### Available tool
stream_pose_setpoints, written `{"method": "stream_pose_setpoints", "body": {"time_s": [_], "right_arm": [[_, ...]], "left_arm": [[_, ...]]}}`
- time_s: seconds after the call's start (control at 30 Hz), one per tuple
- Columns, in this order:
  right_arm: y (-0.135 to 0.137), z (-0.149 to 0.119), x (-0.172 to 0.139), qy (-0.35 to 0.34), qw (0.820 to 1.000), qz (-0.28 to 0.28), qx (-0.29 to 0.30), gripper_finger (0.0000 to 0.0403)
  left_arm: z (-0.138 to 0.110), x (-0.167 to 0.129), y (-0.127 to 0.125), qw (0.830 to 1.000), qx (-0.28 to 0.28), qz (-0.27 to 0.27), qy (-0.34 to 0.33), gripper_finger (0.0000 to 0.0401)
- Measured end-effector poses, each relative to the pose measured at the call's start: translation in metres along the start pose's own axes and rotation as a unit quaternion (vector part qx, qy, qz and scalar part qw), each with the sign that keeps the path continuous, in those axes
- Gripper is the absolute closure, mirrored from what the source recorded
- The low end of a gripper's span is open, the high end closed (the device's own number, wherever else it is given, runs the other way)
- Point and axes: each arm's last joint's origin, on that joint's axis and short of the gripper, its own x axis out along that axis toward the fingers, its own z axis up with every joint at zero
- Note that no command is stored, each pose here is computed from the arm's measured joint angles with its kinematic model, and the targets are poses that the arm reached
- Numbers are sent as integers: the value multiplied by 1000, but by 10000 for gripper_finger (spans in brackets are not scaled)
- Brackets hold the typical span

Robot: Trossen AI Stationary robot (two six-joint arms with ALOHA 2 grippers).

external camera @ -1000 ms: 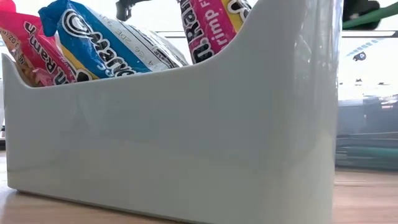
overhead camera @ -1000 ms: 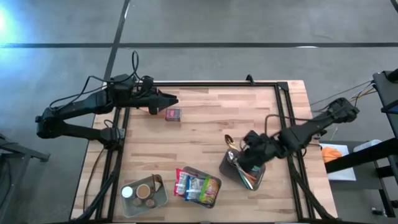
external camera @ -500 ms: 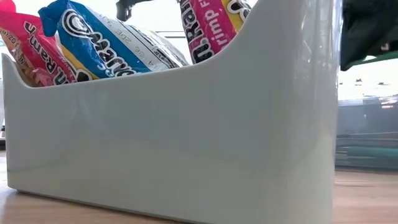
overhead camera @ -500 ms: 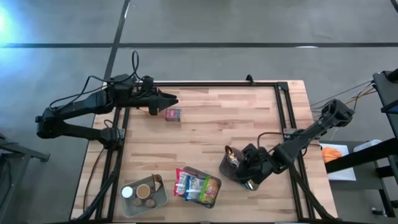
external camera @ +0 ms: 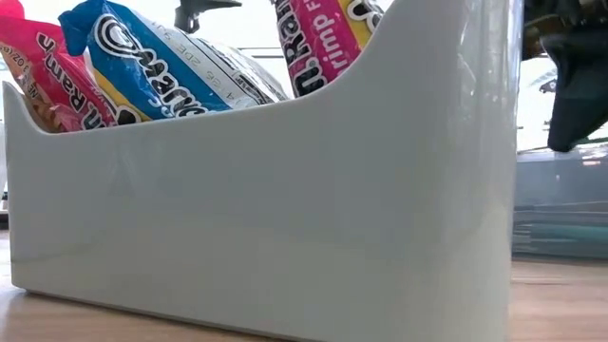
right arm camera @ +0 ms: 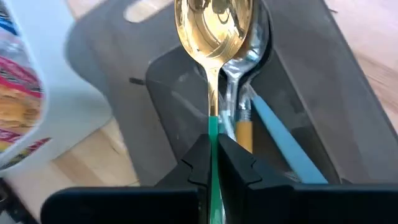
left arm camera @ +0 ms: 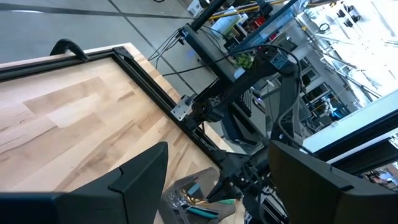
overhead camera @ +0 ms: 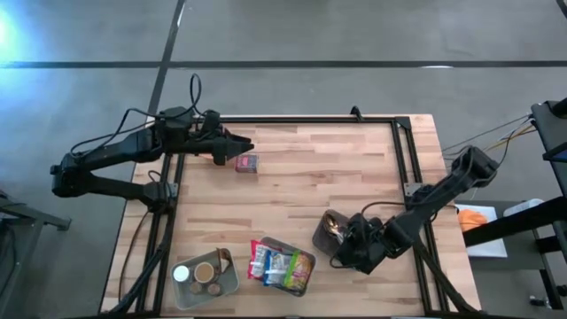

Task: Pick & Place Food Item
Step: Put the green spoon into the black bin

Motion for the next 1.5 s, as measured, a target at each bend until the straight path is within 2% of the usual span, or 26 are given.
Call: {"method": "stream_pose_setpoints", "body": {"time_s": [0.3, 0.57, 0.9, 1.5], "right_arm": [[-5, -6, 17, -3, 999, -34, 32, 395], [-2, -7, 28, -6, 998, -45, 35, 395], [-4, -9, 38, -3, 998, -67, 1, 395], [-1, -9, 38, -2, 998, -62, -7, 392]], "left_arm": [[0, 0, 0, 1000, 0, 0, 0, 123], [-1, 0, 0, 1000, 5, 2, 3, 123], [-1, 0, 1, 1000, 4, 6, 6, 123], [-2, 0, 2, 1000, 3, 9, 10, 123]]}}
